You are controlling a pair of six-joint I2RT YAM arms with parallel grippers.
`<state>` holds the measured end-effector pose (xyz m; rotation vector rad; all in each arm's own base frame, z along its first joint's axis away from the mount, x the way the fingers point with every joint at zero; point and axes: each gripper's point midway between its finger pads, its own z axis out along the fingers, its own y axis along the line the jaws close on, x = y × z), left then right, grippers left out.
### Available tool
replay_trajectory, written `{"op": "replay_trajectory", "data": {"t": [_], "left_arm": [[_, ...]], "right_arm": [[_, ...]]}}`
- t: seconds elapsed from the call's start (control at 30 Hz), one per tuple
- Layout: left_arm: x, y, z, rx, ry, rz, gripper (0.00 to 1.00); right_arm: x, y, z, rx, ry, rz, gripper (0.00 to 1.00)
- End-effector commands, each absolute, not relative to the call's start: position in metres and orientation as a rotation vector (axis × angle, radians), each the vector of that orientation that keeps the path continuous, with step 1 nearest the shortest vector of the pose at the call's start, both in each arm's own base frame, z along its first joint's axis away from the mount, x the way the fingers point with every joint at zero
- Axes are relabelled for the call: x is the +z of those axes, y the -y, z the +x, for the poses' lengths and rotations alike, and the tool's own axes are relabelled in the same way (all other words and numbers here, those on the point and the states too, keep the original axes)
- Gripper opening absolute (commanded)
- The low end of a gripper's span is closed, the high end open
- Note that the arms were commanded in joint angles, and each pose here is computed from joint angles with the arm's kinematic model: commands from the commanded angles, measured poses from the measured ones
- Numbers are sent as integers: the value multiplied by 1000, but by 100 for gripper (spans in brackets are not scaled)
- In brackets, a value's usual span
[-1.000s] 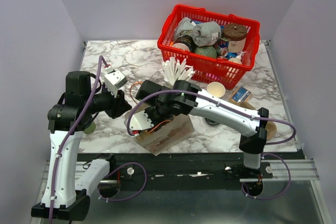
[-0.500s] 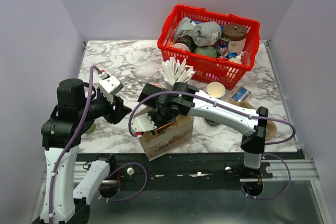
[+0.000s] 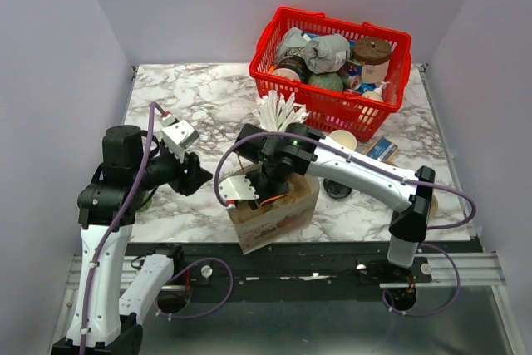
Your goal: Pack the takeout coffee
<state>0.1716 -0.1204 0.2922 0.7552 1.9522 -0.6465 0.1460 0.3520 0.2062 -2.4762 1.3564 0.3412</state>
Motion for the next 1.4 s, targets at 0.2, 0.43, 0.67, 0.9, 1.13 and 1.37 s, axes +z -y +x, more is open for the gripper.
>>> {"op": "replay_trajectory", "data": {"t": [0.2, 0.43, 0.67, 0.9, 1.13, 1.37], "left_arm": [[293, 127, 176, -690, -1932, 756, 60], [288, 130, 178, -712, -1931, 758, 60], [286, 130, 183, -717, -1938, 766, 60], [286, 132, 184, -731, -1932, 766, 61], [286, 132, 185, -727, -1929, 771, 62], [290, 134, 186, -735, -1919, 769, 62]], "right_arm": [[178, -305, 119, 486, -1546, -2661, 6], [170, -296, 123, 440, -1508, -2719, 6], [155, -293, 122, 440, -1539, -2761, 14], [161, -292, 130, 364, -1546, -2737, 43], [169, -290, 132, 335, -1543, -2711, 62], [189, -296, 132, 358, -1509, -2646, 73]]}}
